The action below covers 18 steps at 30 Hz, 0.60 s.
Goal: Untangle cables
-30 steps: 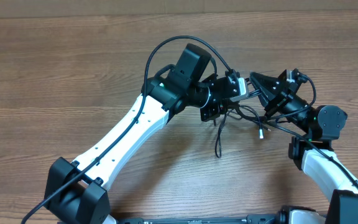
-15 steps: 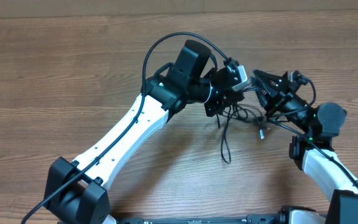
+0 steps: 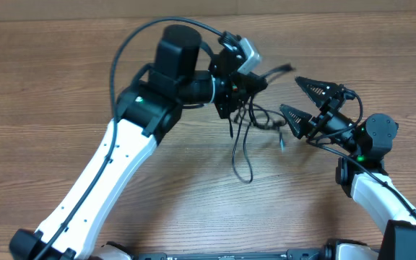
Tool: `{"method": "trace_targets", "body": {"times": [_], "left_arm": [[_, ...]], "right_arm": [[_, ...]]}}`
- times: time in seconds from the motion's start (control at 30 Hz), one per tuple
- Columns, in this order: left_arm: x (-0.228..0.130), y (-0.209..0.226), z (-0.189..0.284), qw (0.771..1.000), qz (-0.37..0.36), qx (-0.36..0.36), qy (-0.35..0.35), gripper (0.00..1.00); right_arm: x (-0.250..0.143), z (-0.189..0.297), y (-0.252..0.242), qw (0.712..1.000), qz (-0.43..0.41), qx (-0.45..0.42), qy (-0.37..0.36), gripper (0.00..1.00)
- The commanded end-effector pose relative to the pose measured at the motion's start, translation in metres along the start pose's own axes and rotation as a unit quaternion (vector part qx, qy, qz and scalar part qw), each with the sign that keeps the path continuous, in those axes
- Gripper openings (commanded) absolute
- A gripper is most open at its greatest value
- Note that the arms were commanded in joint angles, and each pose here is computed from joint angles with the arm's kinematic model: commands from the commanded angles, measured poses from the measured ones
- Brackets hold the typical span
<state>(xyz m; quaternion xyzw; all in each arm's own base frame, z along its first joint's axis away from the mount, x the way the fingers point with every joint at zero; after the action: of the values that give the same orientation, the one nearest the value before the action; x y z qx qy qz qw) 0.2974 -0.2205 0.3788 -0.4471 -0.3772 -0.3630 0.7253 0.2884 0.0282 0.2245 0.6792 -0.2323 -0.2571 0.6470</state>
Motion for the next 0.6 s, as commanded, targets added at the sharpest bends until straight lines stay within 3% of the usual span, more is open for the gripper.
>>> {"method": "trace_targets", "body": {"times": [0.0, 0.1, 0.23, 0.57], "left_arm": [[0.013, -0.008, 0.010, 1.000, 0.003, -0.002, -0.019, 0.04], [0.012, -0.006, 0.010, 1.000, 0.016, 0.014, -0.020, 0.04], [0.012, -0.006, 0.010, 1.000, 0.019, 0.014, -0.018, 0.04], [-0.002, -0.005, 0.009, 0.998, 0.054, 0.019, 0.019, 0.04]], "right_arm": [[-0.006, -0.001, 0.003, 0.997, 0.071, 0.004, 0.033, 1.00], [-0.012, 0.000, 0.007, 0.983, 0.168, 0.019, 0.071, 1.00], [-0.025, 0.003, 0.014, 0.928, 0.337, 0.061, 0.148, 1.00], [-0.030, 0.005, 0.013, 0.879, 0.435, 0.086, 0.176, 1.00]]}}
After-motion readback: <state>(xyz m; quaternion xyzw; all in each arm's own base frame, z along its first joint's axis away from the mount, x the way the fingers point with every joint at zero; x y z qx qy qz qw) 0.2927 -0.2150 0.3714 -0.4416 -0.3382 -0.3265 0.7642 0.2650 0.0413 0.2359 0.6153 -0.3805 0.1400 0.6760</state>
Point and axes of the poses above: each gripper's point midway between its finger pads, its own z axis back along the fingers, its own y axis along the line the jaws close on, x = y × z, the point moved 10 cm from there along z, back along the fingers, and after that the axes turned 10 degrees about z, right-handed, at the moved point
